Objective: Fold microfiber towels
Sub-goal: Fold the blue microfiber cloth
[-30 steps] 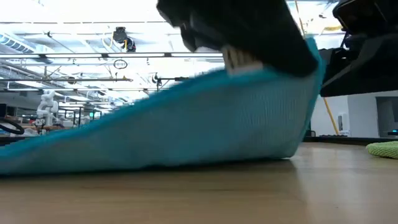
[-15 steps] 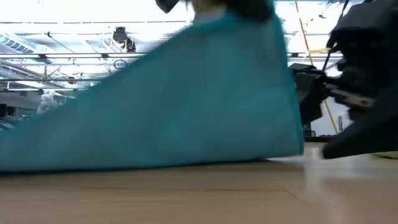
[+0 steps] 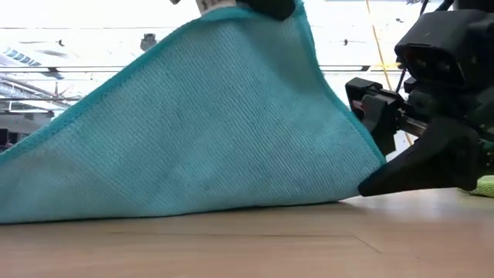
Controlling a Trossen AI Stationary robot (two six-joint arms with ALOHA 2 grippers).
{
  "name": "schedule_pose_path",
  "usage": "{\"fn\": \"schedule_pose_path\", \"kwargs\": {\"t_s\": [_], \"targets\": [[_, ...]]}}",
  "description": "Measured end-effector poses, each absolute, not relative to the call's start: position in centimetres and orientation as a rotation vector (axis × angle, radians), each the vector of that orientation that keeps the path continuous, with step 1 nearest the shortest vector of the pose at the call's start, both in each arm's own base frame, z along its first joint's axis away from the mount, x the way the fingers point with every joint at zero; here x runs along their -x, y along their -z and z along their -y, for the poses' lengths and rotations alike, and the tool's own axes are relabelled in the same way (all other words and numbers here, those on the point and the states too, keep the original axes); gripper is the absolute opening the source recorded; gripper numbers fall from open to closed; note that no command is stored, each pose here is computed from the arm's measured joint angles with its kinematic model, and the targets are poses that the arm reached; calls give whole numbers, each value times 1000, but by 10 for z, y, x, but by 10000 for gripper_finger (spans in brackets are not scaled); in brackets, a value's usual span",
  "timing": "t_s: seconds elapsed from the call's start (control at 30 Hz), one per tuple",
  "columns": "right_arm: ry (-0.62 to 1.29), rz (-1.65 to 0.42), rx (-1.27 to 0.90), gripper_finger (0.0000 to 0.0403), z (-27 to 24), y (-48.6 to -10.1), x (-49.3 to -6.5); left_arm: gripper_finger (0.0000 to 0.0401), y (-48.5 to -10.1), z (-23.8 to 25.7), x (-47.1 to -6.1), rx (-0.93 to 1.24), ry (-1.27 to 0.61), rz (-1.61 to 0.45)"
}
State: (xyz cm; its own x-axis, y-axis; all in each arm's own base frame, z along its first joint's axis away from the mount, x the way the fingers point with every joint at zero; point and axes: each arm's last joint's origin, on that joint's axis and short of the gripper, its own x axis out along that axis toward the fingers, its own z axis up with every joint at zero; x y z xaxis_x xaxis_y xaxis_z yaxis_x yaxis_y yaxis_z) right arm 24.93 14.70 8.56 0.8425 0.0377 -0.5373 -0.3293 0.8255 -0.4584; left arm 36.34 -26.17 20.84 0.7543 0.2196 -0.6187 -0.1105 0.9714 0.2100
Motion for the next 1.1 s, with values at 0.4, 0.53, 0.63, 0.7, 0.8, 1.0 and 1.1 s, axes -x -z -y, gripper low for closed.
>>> {"fn": "schedule_pose_path", "kwargs": {"t_s": [0.4,0.53,0.63,0.7,0.8,1.0,1.1], "targets": [[-231,-546,542,19,-148,-86,-248,4,-205,257,-359,-180,-251,-725],[-219,-541,491,4,-146,-103,-244,9,-213,251,-355,-180,-251,-747],[-203,-515,439,5,-143,-126,-240,6,-230,243,-350,-204,-247,-751],[-195,-517,421,3,-139,-139,-235,4,-241,238,-347,-250,-239,-746],[-176,-491,382,2,-133,-166,-231,7,-263,225,-344,-295,-224,-728],[-111,-448,287,1,-116,-225,-228,4,-298,191,-342,-353,-233,-717],[-61,-477,241,1,-105,-251,-229,8,-314,170,-339,-361,-258,-719]]}}
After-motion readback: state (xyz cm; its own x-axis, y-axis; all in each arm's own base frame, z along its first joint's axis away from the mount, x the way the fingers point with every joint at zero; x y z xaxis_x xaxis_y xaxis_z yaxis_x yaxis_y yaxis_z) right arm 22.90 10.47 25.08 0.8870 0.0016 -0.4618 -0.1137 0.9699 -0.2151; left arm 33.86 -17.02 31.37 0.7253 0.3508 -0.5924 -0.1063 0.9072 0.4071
